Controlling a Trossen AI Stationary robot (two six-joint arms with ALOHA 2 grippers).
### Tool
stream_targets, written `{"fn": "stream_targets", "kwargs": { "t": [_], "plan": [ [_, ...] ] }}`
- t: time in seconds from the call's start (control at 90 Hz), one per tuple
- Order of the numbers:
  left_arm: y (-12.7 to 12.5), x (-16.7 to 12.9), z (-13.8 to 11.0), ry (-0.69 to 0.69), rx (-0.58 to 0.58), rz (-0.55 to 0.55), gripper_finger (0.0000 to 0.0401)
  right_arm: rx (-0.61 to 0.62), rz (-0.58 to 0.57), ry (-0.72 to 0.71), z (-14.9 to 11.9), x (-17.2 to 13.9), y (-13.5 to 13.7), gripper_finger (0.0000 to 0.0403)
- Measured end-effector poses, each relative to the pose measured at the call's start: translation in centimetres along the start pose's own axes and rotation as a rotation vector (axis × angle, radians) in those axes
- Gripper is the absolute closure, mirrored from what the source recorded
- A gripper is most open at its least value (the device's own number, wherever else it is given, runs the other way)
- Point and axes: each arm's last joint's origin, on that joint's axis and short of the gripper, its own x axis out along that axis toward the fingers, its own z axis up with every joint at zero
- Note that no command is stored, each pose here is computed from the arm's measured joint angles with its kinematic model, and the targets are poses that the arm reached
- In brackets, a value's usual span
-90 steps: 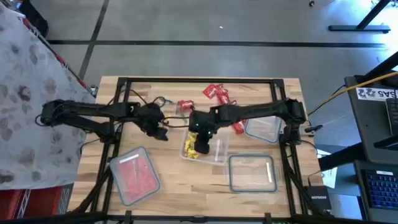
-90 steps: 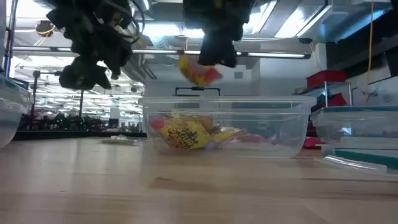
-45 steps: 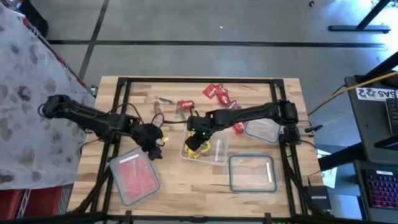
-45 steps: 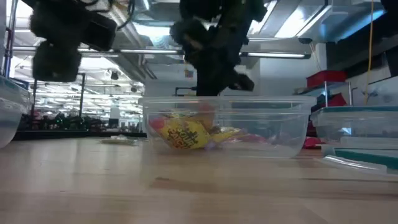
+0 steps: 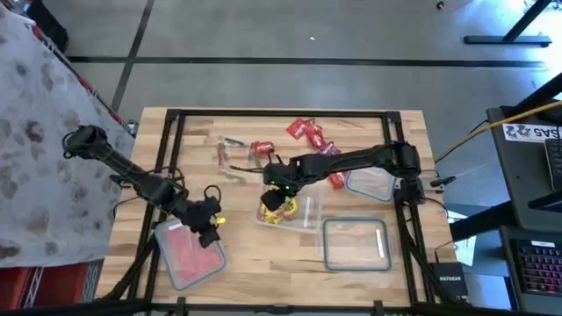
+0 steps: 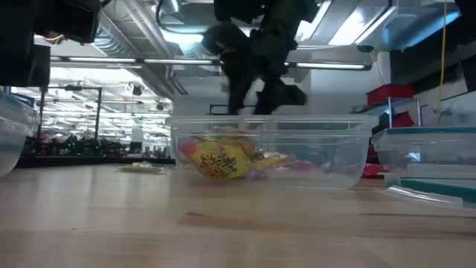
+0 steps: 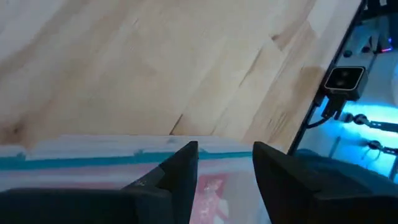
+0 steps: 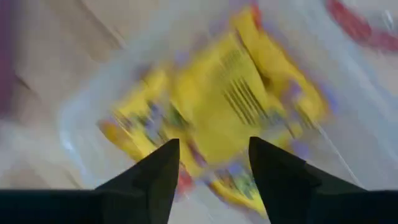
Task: Sort candy
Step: Put the yellow candy into the open transparent container
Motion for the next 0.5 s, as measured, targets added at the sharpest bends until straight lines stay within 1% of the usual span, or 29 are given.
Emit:
{"fn": "stream_targets", "kwargs": {
  "t": [0.067,0.156,0.256,0.367,0.444,0.5],
  "plan": [
    [0.0,0.0,0.0,-0.024,-0.024,0.008,0.0265,0.006,-0.052,0.039,-0.6,0.7,-0.4,0.0253],
    [0.1,0.0,0.3,-0.087,-0.035,0.028,0.0265,0.002,-0.065,0.052,-1.0,1.7,-0.5,0.0288],
    [0.4,0.0,1.0,-0.158,-0.082,0.049,0.0265,-0.009,0.001,-0.007,-0.4,2.0,0.3,0.0326],
    [0.7,-0.1,2.0,-0.186,-0.152,0.054,0.0265,-0.01,0.062,-0.078,0.4,2.0,0.7,0.0362],
    [0.9,-0.1,2.5,-0.187,-0.193,0.049,0.0265,-0.005,0.063,-0.085,0.8,2.0,0.5,0.0381],
    [0.9,-0.1,2.7,-0.185,-0.208,0.044,0.0265,-0.002,0.059,-0.055,0.9,1.8,0.2,0.0392]
  ]
}}
